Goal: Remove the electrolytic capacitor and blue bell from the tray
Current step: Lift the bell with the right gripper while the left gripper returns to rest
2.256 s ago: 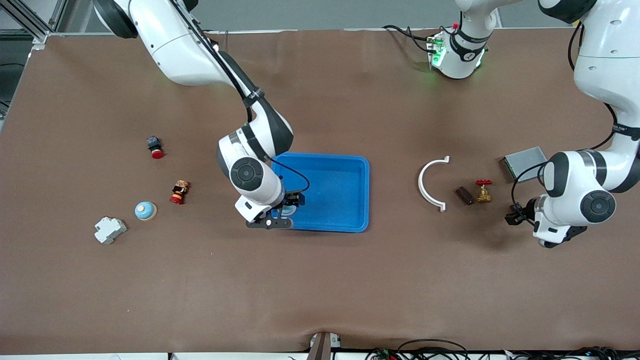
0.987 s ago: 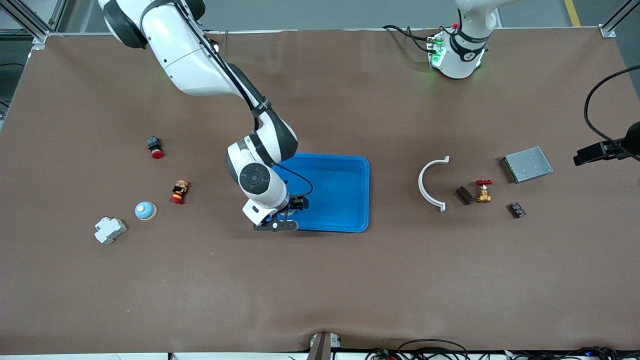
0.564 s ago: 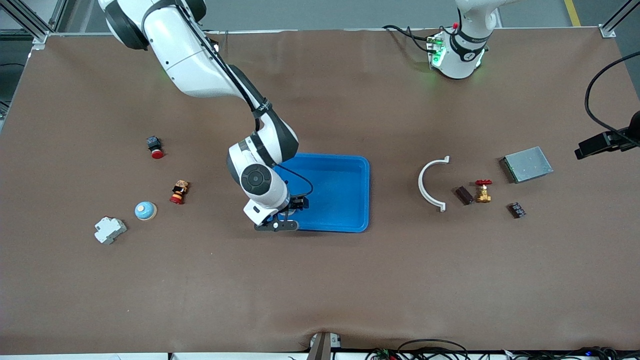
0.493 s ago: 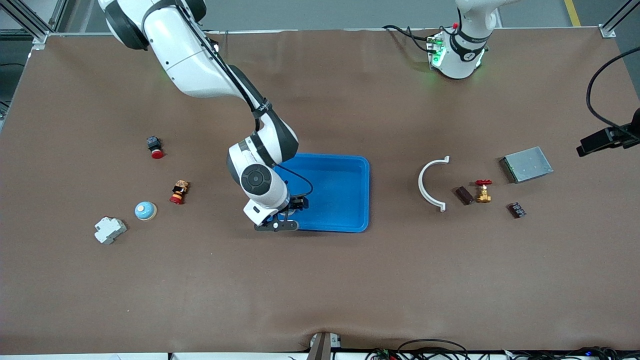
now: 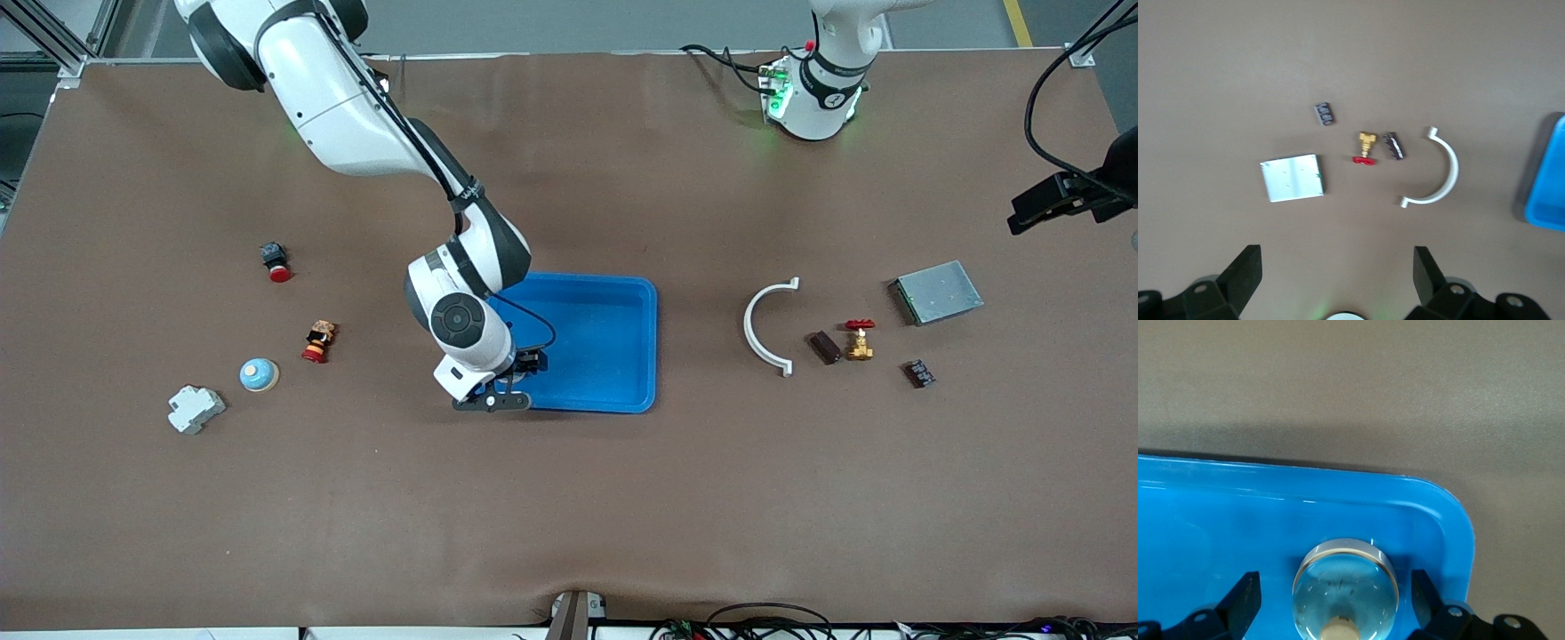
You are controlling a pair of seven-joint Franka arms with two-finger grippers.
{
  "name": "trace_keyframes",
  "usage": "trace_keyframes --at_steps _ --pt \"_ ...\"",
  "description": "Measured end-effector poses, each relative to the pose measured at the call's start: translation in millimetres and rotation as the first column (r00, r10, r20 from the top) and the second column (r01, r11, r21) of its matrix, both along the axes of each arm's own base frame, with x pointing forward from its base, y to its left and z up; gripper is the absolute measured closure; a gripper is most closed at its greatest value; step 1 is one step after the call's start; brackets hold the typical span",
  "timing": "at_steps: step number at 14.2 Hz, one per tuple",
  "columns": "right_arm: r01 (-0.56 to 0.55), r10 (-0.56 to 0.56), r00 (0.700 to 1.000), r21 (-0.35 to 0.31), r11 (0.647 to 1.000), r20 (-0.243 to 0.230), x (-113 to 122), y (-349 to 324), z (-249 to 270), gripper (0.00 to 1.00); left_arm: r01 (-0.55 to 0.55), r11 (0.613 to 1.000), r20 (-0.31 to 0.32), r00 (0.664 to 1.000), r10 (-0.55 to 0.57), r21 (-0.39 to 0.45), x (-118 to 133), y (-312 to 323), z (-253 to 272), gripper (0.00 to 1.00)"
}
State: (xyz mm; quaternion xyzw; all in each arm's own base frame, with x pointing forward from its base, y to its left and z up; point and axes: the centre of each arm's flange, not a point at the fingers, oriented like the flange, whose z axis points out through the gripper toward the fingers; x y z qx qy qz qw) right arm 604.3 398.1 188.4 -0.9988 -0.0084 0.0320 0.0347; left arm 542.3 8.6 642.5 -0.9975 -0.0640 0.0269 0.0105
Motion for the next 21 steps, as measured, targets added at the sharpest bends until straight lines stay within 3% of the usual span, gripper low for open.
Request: trace_keyframes --at_steps 7,8,10,11,19,21 --pt "0.001 -0.001 1.0 0.002 1.0 0.004 0 0 -2 0.0 -0.018 0.999 0.008 1.0 0.018 -0.041 -20 7 8 0.0" --pt "0.001 -0.001 1.0 0.001 1.0 0.003 0 0 -3 0.07 -0.016 0.999 0.006 1.0 0.016 -0.041 -20 6 8 0.0" --pt "0.001 -0.001 1.0 -0.003 1.0 0.0 0 -1 -7 0.3 -0.006 0.999 0.0 1.0 0.006 -0.042 -20 0 4 0.0" --pt "0.002 -0.002 1.0 -0.003 1.0 0.002 1 -1 -6 0.32 0.005 0.999 -0.002 1.0 -0.006 -0.041 -19 -6 3 0.0" --pt "0.003 -0.003 1.0 -0.003 1.0 0.003 3 -2 -1 0.32 0.079 0.996 -0.005 0.997 -0.08 -0.05 -11 -51 -6 0.0" --pt "0.004 -0.004 1.0 -0.016 1.0 -0.02 7 -5 21 0.32 0.083 0.995 -0.005 0.997 -0.083 -0.05 -11 -54 -5 0.0"
